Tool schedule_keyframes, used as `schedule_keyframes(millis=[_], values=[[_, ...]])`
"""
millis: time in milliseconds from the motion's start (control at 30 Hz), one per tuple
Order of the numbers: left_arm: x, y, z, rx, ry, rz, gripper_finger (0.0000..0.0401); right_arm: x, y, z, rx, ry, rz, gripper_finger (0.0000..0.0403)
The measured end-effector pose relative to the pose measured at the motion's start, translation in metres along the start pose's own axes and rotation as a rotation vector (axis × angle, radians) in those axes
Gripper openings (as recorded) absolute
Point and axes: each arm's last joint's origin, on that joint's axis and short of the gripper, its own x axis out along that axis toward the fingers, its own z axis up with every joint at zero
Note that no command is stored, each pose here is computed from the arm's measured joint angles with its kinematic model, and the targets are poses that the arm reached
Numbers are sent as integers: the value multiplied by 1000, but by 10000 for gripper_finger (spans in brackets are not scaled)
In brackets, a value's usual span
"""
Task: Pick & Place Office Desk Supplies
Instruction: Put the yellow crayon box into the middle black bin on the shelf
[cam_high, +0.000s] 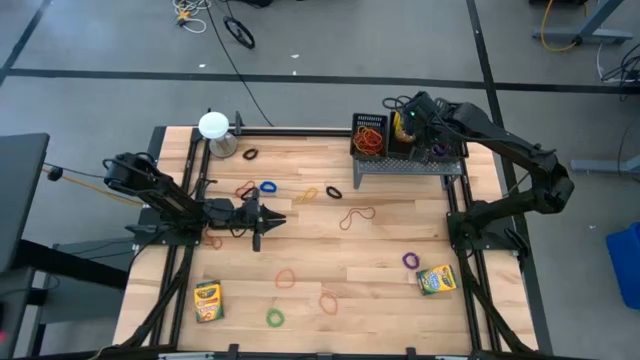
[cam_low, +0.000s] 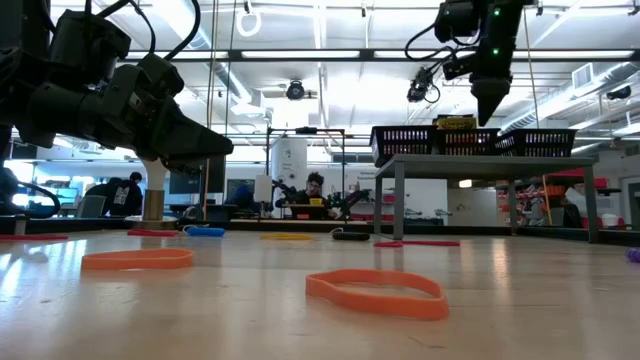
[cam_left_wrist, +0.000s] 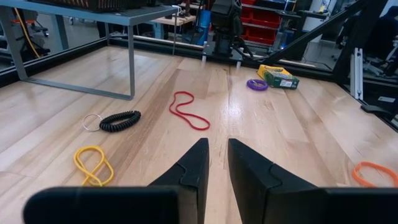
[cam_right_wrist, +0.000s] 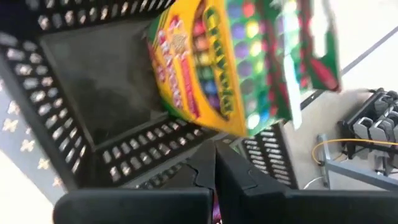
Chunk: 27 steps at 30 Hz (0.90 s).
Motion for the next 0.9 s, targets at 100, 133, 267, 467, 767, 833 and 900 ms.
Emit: schedule_keyframes(millis=[100, 133, 267, 467, 767, 833, 900], values=[[0, 0, 0, 0, 0, 0, 65, 0, -1, 2, 8, -22, -9, 8], [0, 0, 0, -1, 0, 0, 65, 0, -1, 3, 8, -29, -12, 10], [0, 0, 0, -1, 1, 0, 65, 3, -1, 7, 13, -46, -17, 11], [0, 0, 0, -1, 0, 0, 65, 5, -2, 11, 7, -57, -22, 12], [0, 0, 0, -1, 1, 0, 65, 2, 7, 7, -54, -31, 59, 13], [0, 0, 0, -1, 1, 0, 65, 3, 8, 7, -58, -24, 61, 13], [0, 0, 0, -2, 1, 0, 65, 4, 7, 9, -57, -33, 57, 13]])
